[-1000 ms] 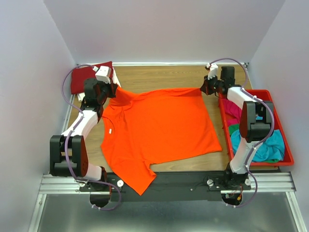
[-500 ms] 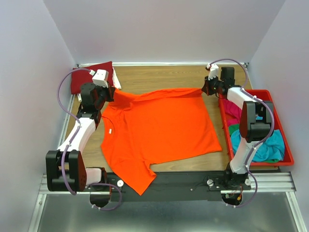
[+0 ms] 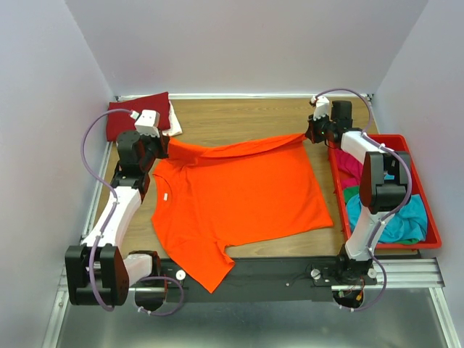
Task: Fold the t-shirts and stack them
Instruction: Fold the tshirt
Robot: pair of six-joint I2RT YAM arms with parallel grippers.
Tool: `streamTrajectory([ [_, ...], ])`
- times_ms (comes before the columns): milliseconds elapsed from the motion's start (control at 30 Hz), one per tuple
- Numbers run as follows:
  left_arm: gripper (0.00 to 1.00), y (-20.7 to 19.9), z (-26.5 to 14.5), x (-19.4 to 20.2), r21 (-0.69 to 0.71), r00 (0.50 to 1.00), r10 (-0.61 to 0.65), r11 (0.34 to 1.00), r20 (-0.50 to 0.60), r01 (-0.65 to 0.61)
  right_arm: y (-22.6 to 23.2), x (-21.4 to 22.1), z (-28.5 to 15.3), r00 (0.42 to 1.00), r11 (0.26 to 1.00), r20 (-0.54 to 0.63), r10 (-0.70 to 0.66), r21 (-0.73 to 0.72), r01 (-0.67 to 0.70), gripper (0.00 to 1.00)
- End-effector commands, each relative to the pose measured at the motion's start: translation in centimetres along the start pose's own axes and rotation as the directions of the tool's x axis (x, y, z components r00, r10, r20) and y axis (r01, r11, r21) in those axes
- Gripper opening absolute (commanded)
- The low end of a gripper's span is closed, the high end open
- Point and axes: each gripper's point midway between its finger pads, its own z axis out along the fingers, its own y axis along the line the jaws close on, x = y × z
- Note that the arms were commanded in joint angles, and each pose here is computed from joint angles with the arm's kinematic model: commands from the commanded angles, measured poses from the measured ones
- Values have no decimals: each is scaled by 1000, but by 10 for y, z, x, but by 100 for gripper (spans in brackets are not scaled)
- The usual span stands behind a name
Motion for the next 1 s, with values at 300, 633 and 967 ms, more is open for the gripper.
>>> streamTrajectory([
  [300,0,-4,-29,12,-30,997,-79,996,-14,78,-4,15,5,999,1000,-34,5,28,-4,1],
  [633,0,-4,-35,34,-60,985,-160,986,-71,155,-3,18,4,999,1000,-38,-2,22,3,1],
  [967,0,-6,-50,48,-135,939,-330,939,-101,316,-4,20,5,999,1000,-42,-5,22,6,1],
])
